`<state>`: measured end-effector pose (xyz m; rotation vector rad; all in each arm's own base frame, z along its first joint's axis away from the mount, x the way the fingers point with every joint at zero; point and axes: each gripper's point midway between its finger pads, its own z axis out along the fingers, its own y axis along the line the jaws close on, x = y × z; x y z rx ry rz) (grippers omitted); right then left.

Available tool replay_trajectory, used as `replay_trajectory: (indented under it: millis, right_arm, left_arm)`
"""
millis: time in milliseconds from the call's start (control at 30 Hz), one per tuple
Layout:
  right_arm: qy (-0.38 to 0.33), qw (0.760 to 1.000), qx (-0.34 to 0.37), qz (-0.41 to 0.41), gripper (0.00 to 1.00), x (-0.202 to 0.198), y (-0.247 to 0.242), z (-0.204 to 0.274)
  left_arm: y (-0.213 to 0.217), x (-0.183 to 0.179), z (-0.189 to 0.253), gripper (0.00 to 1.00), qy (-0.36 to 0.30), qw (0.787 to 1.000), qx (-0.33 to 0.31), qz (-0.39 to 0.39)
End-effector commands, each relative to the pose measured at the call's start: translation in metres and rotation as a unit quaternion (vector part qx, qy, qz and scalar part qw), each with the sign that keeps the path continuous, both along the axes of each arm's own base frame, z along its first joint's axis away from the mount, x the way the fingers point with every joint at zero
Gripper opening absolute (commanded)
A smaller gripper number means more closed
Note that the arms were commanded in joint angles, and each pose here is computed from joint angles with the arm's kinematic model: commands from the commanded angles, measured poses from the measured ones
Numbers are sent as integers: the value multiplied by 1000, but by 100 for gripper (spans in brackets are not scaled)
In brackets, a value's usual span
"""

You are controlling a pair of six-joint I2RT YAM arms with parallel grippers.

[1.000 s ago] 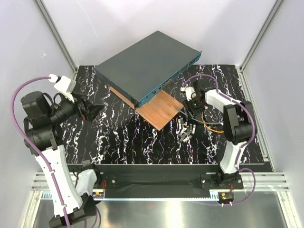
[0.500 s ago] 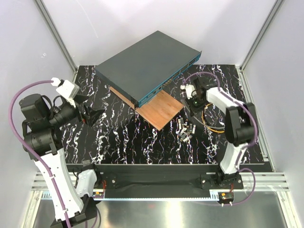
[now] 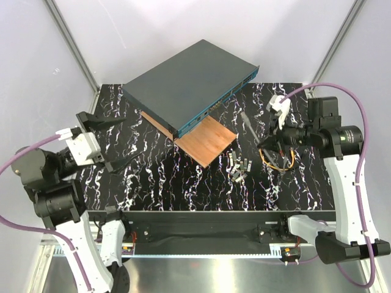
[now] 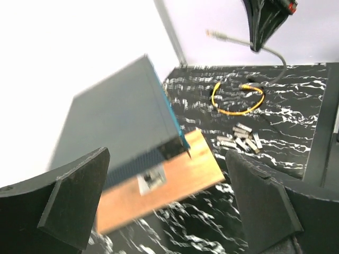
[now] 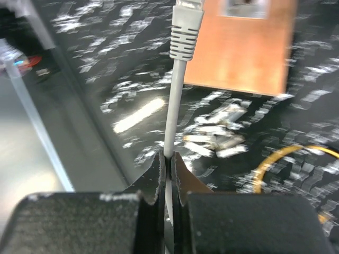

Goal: Insert the plug into the switch port

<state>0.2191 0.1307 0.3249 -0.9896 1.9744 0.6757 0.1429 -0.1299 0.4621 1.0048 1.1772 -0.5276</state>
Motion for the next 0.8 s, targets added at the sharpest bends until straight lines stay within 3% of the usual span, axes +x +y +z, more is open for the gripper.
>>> replay_trajectory:
  millis: [0,67,133,167,200,233,267,300,333,433,500,567,633,767]
  right_arm:
    - [102,991,42,76,2,-48,16,-15]
    - [114,988,50,89,0,-61,18,-18]
    - [111,988,51,97,0,-70,18,-21]
    - [113,987,57,102,0,-73,19,-21]
    - [116,986,60,108,0,-76,20,-21]
    - [120,985,61,110,0,-77,20,-23]
    - [123,983,70,114,0,-78,22,-22]
    - [122,983,75,118,0,-79,24,-20]
    - [113,983,81,117,0,-76,25,-17]
    - [94,981,114,125,0,-74,32,-1]
    - [119,973,138,141,0,-80,37,5]
    - [132,967,149,160,0,-85,39,12]
    - [173,959,154,163,0,-85,40,5]
    - [193,952,164,174,0,-93,43,-6]
  left_arm:
    - [-3,4,30,99,-53,997,29,-53]
    - [-4,7,52,99,-50,997,21,-57]
    - [-2,35,69,99,-26,998,-9,-51]
    - [-3,45,63,99,30,998,-30,-46]
    - [1,66,86,99,15,999,-33,-8]
    - [-16,73,85,99,-24,999,7,-30]
    - [-23,75,63,98,33,999,30,-27]
    - [-27,104,59,96,34,998,58,1]
    - [-45,102,51,95,36,996,73,-33]
    - [-80,109,34,94,62,992,54,-91]
    - [-109,94,40,95,-10,991,60,-122]
    - [-128,89,15,96,-76,980,119,-141]
    - [-151,74,-3,94,-153,956,183,-173]
    - [-179,60,-41,82,-206,928,235,-204]
